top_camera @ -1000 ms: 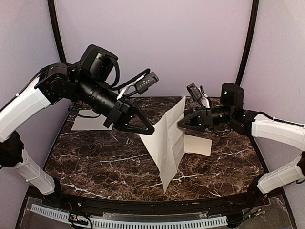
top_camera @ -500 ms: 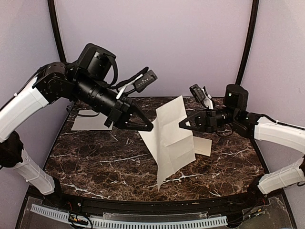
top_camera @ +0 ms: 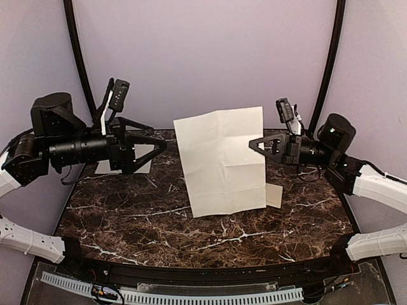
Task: Place the letter into the envelope and seal it
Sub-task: Fold the letter.
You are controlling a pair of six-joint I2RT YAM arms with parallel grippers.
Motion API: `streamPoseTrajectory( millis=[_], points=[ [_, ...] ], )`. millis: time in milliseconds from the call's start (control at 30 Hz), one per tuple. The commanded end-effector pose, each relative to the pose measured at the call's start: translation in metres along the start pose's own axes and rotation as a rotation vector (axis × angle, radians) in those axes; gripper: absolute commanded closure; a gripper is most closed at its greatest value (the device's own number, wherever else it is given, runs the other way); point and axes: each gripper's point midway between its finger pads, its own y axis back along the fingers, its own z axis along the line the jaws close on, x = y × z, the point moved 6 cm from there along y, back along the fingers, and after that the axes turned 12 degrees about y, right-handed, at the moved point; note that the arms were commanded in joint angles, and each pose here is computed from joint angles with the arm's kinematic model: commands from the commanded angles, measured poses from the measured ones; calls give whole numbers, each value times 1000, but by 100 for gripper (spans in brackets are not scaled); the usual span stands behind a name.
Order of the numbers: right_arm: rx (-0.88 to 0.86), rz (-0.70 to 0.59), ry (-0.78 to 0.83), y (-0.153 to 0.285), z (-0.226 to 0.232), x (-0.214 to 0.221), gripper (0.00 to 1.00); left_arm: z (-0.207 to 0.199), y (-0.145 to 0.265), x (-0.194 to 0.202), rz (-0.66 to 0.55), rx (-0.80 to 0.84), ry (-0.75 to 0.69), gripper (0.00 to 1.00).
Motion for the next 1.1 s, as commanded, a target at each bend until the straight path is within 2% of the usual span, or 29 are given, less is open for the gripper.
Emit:
streamPoseTrajectory(
  millis=[0,100,333,533,667,900,1067],
  points=[
    [20,-119,4,6,13,-25,100,3,-6,-5,-115,41,82,1],
    [-8,-133,-1,7,21,-31,100,0,-17,10,-67,118,130,1],
    [-22,-167,-29,14,31,-37,100,-6,-33,19,-60,235,173,1],
    [-5,-151,-87,16,29,-29,100,0,-53,30,-14,228,199,2],
    [2,-166,-117,17,28,-22,100,0,-58,35,5,242,210,12],
    [13,-212,-135,22,30,-17,100,-2,-62,46,66,288,229,47],
    [9,-217,-138,24,34,-19,100,1,-71,54,107,284,211,47]
  ],
)
